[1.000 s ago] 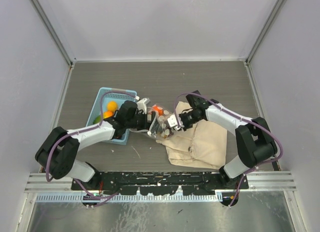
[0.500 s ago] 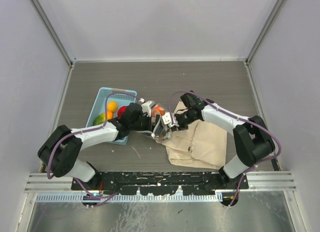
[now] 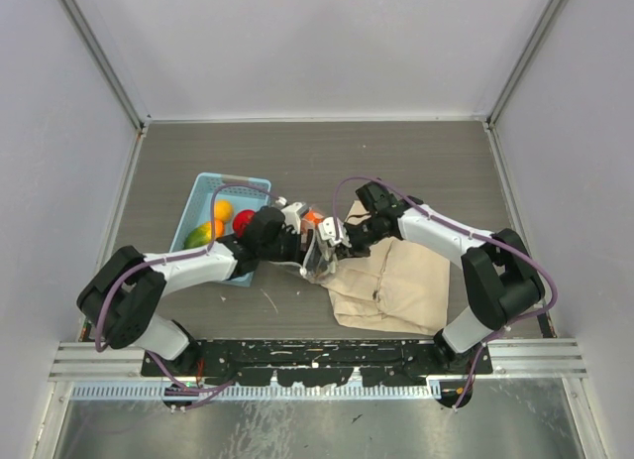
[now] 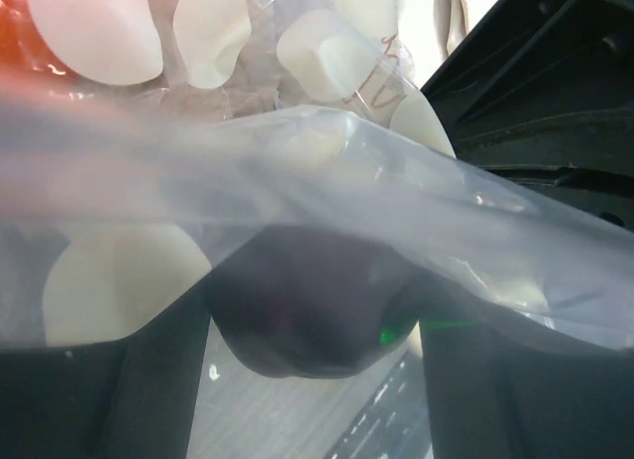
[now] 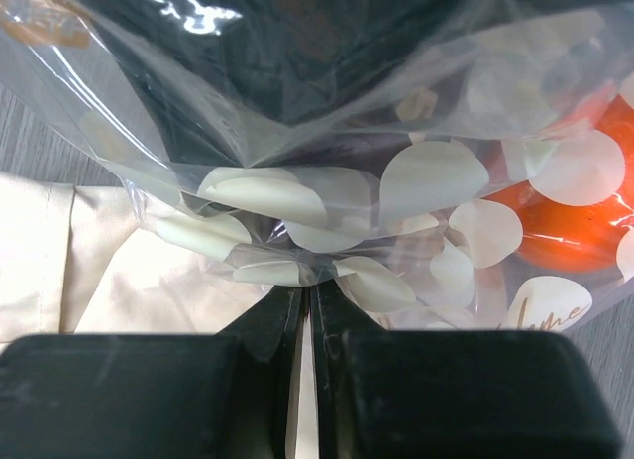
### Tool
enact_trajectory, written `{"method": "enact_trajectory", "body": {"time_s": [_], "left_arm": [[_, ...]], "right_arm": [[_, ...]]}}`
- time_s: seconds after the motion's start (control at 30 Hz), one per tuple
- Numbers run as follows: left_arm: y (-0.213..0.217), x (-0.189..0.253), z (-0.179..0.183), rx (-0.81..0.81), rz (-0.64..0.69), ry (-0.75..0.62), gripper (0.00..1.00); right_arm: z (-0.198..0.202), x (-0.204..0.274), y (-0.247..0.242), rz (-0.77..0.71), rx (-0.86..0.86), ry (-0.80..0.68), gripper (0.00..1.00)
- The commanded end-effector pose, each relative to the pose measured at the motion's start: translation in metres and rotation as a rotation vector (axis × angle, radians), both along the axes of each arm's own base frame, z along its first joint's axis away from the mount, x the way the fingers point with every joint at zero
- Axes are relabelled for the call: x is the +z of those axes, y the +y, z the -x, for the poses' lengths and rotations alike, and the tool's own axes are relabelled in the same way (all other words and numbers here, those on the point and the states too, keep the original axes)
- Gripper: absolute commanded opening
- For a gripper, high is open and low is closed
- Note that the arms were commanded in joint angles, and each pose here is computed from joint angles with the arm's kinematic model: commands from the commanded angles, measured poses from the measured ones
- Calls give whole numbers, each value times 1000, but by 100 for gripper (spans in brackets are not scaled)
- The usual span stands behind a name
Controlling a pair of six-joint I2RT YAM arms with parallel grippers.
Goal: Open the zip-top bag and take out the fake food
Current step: Pick up the fake fruit from the zipper food storage bag.
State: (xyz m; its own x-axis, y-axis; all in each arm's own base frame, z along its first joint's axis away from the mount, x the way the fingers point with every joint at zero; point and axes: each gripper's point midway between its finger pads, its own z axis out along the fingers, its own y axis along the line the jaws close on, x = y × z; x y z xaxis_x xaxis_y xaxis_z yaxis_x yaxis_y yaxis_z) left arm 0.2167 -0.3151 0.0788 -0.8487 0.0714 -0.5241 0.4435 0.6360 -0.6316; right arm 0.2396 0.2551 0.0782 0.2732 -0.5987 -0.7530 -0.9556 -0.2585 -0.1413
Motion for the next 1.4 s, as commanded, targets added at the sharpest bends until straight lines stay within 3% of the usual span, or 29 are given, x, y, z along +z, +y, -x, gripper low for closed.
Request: {"method": "enact_trajectory", "body": {"time_s": [0.0, 0.1, 0.23, 0.53, 1.37], "left_arm": [[-6, 30, -9, 8, 32, -85, 54], [5, 35, -9, 30, 2, -115, 44], [18, 43, -9, 54, -16, -151, 39], [36, 56, -6, 89, -20, -184, 36], [65, 86, 3, 238, 66, -188, 33]], "right_arm": [[-11, 22, 15, -67, 11, -49, 11], [-18, 23, 7, -63, -1, -64, 10], [-26, 25, -3, -63, -26, -77, 7], [-47, 26, -21, -32, -104, -117, 4], [-53, 32, -30, -42, -125, -133, 4]]}}
